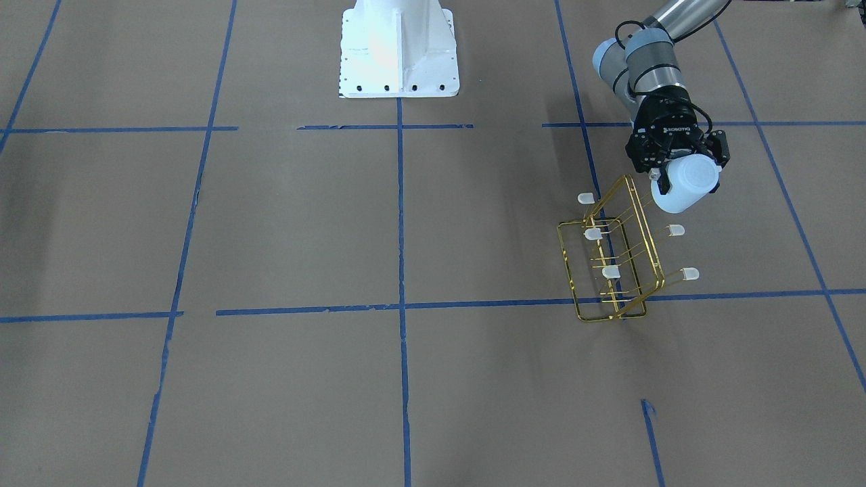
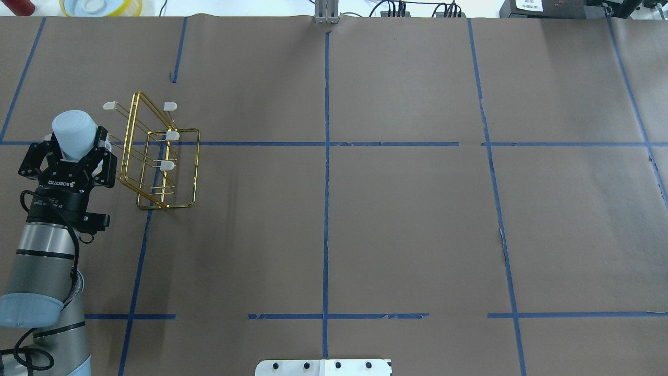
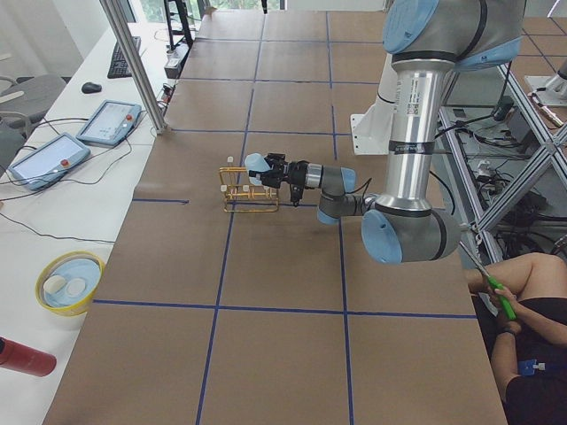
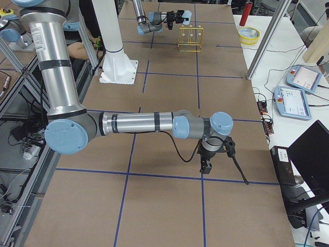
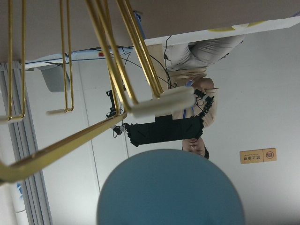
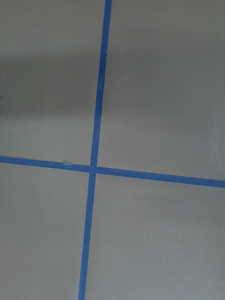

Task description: Hang cup on cup holder

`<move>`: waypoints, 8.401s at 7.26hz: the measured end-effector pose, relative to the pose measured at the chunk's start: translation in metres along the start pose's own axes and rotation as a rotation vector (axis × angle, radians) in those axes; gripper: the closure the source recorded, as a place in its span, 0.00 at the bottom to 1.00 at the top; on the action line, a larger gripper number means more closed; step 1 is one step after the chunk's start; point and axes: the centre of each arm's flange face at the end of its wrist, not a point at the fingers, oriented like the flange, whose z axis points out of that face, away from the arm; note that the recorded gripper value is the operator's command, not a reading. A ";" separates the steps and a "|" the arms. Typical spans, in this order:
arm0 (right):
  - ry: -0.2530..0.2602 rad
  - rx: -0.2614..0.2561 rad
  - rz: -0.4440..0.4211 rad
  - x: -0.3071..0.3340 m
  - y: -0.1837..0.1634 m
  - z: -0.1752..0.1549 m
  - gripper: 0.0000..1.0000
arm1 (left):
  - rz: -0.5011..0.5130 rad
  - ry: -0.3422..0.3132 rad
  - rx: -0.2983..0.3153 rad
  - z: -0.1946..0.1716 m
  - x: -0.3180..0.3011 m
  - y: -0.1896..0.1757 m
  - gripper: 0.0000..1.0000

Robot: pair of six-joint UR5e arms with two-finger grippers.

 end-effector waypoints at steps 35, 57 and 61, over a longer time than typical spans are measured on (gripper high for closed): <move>0.000 0.000 0.000 0.000 0.000 0.000 0.00 | 0.797 -0.417 0.028 0.019 0.152 0.072 0.00; 0.000 0.000 -0.001 0.000 0.000 0.000 0.00 | 2.158 -2.244 -0.230 0.077 0.418 0.109 0.00; 0.000 -0.001 0.000 0.000 0.000 0.000 0.00 | 2.079 -2.264 -0.245 0.072 0.419 0.104 0.00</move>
